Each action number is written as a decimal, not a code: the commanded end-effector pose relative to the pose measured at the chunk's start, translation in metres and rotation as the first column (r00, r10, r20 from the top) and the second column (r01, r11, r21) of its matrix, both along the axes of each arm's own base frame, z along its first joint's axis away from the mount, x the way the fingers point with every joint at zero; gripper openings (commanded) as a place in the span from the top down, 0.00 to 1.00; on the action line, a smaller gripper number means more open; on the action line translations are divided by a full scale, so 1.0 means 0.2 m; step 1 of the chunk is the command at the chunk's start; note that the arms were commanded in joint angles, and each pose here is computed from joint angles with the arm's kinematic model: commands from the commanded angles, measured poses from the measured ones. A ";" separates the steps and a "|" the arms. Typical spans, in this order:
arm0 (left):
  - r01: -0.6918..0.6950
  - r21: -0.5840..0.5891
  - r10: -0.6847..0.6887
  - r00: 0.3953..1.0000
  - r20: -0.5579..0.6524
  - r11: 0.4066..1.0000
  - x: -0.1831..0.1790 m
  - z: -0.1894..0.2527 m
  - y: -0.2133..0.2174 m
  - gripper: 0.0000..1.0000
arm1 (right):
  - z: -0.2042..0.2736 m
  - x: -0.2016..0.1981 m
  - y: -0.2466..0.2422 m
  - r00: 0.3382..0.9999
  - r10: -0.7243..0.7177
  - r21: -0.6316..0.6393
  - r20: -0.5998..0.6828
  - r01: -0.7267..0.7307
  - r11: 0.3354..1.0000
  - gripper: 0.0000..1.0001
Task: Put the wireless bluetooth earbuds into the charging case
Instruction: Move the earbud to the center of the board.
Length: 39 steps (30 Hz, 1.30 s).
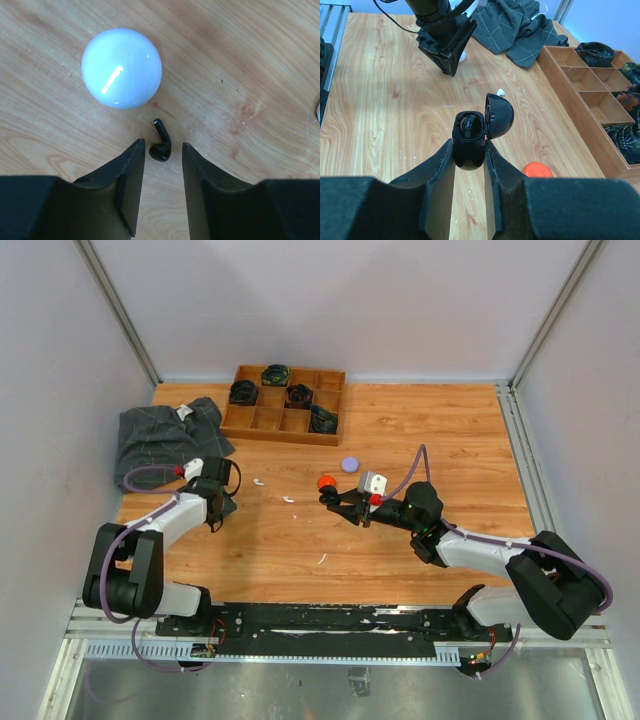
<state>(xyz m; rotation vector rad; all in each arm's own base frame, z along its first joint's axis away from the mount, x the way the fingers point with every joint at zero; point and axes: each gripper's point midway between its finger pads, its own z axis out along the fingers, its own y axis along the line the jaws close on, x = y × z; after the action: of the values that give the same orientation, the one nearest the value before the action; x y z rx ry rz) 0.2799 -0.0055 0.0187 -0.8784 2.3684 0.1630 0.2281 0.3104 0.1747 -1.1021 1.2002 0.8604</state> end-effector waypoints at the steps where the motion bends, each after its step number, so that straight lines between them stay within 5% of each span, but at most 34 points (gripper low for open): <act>1: 0.023 0.019 -0.023 0.999 -0.032 1.000 0.01 -0.03 0.01 0.63 | 0.04 0.00 0.01 0.999 0.006 0.018 0.039 -0.007 1.000 0.99; 11: 0.178 -0.055 -0.183 0.976 -0.118 0.983 -0.01 -0.06 -0.10 0.87 | 0.06 0.00 0.00 0.999 0.003 0.029 0.046 -0.005 1.000 0.99; 22: 0.525 -0.161 -0.547 0.822 -0.160 0.836 -0.10 -0.05 -0.58 0.90 | 0.06 0.01 -0.01 0.998 -0.013 0.024 0.055 0.011 1.000 0.99; 28: 0.591 -0.099 -0.595 0.766 -0.244 0.800 -0.21 -0.06 -0.65 0.82 | 0.05 0.00 0.00 0.999 -0.001 0.021 0.049 0.000 1.000 0.99; 39: 0.541 -0.002 -0.523 0.812 -0.259 0.841 -0.21 -0.03 -0.55 0.55 | 0.06 0.00 0.00 0.999 0.004 0.023 0.054 -0.006 1.000 0.99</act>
<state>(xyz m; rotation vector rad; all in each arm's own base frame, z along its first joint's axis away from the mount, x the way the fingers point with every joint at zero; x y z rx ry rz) 0.2529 -0.1390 0.0163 -0.1119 2.6979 -0.0189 0.2283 0.3103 0.1752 -1.1035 1.1962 0.8566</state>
